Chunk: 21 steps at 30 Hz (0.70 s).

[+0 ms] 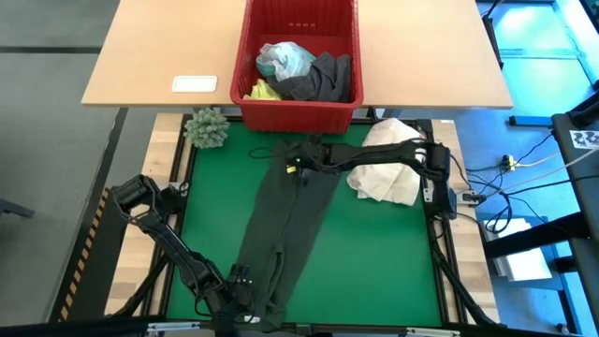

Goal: Fold Laundry from Bin
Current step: Fold the dark green polo

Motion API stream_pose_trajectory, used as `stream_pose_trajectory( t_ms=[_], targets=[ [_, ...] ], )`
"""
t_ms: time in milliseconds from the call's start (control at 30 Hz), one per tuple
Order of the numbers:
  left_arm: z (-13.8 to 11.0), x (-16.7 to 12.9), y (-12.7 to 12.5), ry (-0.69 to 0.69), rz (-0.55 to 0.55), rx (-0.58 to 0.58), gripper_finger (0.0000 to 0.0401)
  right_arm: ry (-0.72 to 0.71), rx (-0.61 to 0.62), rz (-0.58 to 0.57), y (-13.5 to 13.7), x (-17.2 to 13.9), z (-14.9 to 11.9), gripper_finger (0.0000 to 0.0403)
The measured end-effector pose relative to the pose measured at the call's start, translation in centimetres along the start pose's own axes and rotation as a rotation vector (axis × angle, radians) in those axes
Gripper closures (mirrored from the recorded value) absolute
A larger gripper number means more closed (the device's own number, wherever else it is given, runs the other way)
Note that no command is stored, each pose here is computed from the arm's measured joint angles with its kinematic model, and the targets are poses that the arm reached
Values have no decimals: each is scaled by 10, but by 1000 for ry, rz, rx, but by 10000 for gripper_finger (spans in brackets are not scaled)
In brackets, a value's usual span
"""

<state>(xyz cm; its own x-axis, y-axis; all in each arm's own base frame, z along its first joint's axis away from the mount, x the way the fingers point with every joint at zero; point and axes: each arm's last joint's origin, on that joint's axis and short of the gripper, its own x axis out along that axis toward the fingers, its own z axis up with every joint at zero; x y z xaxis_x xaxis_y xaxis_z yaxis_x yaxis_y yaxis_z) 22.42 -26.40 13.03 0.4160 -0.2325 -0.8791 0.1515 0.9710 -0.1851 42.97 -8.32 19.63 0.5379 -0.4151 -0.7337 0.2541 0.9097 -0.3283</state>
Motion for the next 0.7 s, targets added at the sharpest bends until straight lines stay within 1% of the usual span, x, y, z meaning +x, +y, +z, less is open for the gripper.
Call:
stream_pose_trajectory(
  t_ms=[100, 133, 233, 367, 433, 533, 600, 700],
  targets=[
    [0, 0, 0, -6, 8, -1, 245, -67, 15, 93, 6, 8, 4, 282],
    [0, 0, 0, -7, 9, -1, 245, -66, 14, 110, 8, 13, 3, 282],
    [0, 0, 0, -7, 9, -1, 245, -49, 7, 128, 14, 26, -3, 282],
    [-1, 0, 0, -10, 13, 1, 245, 14, -7, 128, 17, 38, -13, 282],
    [-1, 0, 0, -11, 14, 2, 245, 73, -18, 114, 15, 40, -20, 282],
    [-1, 0, 0, -11, 15, 1, 245, 157, -20, 18, 10, 38, -27, 282],
    [-1, 0, 0, -12, 15, -2, 245, 215, -32, -20, 6, 36, -32, 282],
    [-1, 0, -1, -3, 5, -27, 245, 261, -42, -34, 4, 35, -36, 282]
  ],
)
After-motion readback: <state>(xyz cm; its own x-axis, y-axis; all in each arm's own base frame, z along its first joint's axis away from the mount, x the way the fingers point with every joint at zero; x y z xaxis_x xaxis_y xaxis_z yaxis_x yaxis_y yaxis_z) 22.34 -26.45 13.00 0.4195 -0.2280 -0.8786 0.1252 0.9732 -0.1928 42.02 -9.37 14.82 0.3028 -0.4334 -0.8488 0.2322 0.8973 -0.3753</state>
